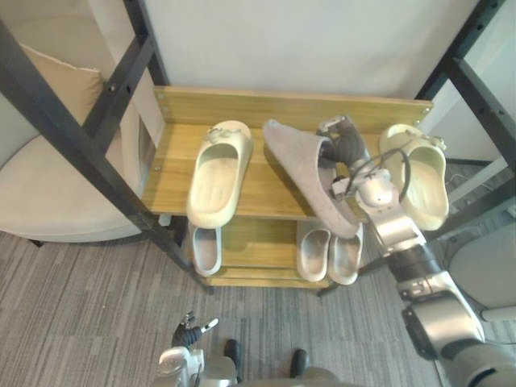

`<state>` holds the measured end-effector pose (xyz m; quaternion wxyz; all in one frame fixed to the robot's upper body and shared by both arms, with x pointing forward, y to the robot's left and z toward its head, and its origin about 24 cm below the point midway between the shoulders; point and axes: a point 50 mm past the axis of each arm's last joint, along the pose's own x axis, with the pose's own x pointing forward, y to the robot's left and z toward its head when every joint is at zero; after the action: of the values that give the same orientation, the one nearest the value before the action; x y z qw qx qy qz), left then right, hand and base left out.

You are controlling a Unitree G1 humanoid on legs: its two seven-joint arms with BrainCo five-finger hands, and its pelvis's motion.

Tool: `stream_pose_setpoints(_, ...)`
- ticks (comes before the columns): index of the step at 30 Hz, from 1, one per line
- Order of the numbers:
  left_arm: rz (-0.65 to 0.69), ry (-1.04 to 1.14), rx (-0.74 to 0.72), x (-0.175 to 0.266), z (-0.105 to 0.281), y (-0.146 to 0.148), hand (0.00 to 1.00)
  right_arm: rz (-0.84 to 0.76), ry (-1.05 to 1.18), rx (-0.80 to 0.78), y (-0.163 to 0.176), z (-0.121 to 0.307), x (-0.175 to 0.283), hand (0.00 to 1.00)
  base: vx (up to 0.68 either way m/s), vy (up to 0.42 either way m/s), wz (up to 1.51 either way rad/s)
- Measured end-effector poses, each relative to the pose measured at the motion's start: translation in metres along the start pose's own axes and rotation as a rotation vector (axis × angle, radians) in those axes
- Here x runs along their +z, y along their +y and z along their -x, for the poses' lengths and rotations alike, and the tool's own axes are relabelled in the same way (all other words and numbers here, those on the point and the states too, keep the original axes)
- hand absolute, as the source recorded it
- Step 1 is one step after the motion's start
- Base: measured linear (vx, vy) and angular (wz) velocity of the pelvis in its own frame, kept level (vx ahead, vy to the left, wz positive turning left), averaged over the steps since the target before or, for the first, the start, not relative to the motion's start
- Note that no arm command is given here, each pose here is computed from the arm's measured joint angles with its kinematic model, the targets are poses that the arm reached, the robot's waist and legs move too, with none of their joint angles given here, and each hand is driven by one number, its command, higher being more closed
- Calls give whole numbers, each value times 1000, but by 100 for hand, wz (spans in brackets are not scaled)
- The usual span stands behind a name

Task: Organize the slippers on the shoe rack

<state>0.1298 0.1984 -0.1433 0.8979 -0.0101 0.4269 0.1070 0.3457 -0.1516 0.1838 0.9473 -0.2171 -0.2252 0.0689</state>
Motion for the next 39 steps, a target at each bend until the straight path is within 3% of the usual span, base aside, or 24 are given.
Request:
stream_pose_setpoints(12,-5,45,3,-14,5,3,0,-143,-247,-124,-25,48,37,100,-28,-19,1)
stream_pose_setpoints(19,-3,64,-6,-22,8,3,0,-214,-304,-82,-26,68,45,100,-15,-2,-2)
stream_pose_setpoints(30,-32,89,-43,-30,10,0,0,-379,-220,176,7,102,29,100,-5,-2,3)
stream_pose_setpoints(39,-78,61,-83,-26,9,-8,0,-465,-47,536,63,125,4,100,-22,-10,12)
